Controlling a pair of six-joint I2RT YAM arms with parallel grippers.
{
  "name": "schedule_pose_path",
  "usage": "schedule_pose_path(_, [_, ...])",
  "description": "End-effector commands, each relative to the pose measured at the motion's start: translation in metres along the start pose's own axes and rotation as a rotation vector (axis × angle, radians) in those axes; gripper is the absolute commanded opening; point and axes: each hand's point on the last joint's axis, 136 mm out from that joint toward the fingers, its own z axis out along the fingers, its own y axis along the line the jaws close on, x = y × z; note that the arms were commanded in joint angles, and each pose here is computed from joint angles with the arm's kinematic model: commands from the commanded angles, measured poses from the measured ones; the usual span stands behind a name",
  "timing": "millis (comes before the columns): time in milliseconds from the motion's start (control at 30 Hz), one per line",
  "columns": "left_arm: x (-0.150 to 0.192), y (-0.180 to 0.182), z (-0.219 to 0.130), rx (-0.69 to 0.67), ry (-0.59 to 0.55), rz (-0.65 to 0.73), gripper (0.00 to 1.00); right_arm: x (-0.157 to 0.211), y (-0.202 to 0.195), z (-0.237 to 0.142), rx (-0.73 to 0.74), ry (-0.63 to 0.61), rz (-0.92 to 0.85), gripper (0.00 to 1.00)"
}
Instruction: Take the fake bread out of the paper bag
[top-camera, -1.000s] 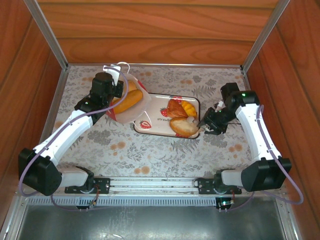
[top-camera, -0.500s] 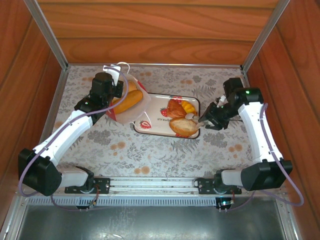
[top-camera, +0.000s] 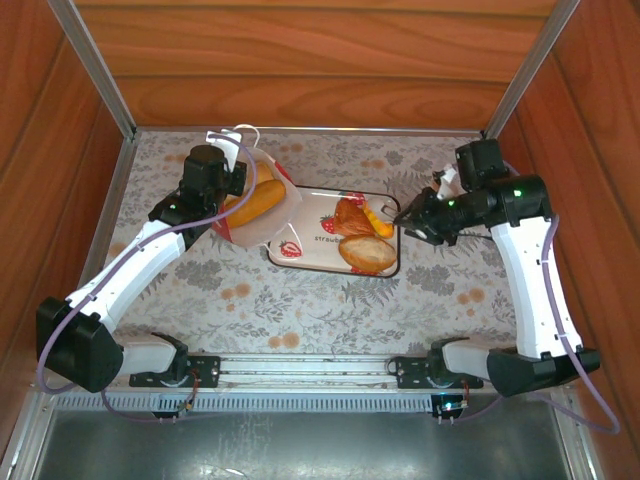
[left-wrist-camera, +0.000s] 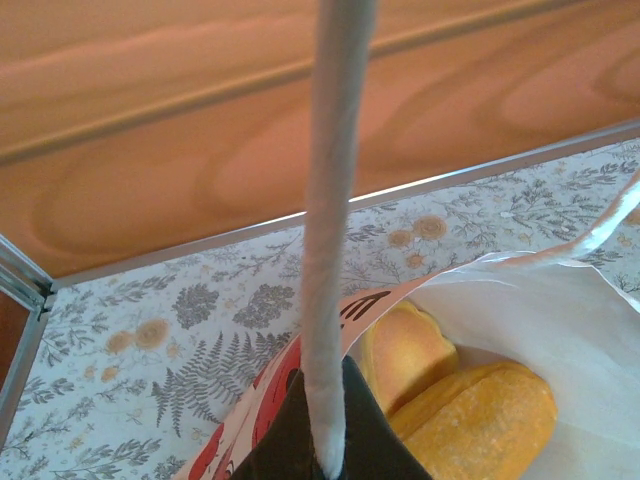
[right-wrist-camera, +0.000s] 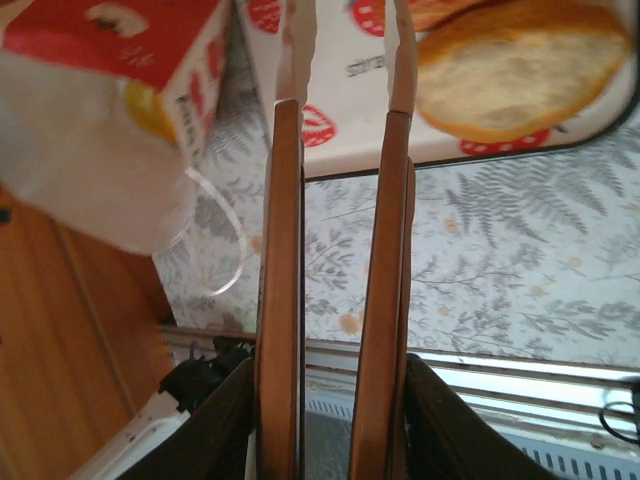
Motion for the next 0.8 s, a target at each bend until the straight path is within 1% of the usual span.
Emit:
schedule_pose_path(0, [-0.015,-0.001,-0.003,0.001,-0.052,-0.005,0.0,-0.001,0.042,-0.003,-0.071,-0.034,-0.137,0.36])
schedule_pose_path(133, [-0.012,-0.003,0.0,0.005,-0.041,-0.011,0.0,0.003,0.081,0.009,-0.097,-0.028,-0.283,0.36])
schedule_pose_path(367, [-0.007,-0.004,0.004,0.0,-0.027,-0.024,0.0,0.017,0.131,0.05,-0.129,0.023,-0.46,0.37])
schedule_pose_path(533, [-0.004,-0.005,0.007,0.001,-0.02,-0.035,0.0,0.021,0.145,0.077,-0.089,0.055,-0.52,0.37])
schedule_pose_path(633, [-0.003,-0.005,0.007,0.004,-0.017,-0.042,0.0,0.021,0.146,0.088,-0.062,0.069,-0.527,0.37])
schedule_pose_path(667, [-0.002,-0.006,0.007,0.006,-0.015,-0.043,0.0,0.019,0.144,0.101,-0.041,0.089,-0.524,0.37])
schedule_pose_path(767, [0.0,-0.009,0.006,0.024,-0.014,-0.062,0.0,0.017,0.142,0.117,-0.018,0.103,-0.517,0.37])
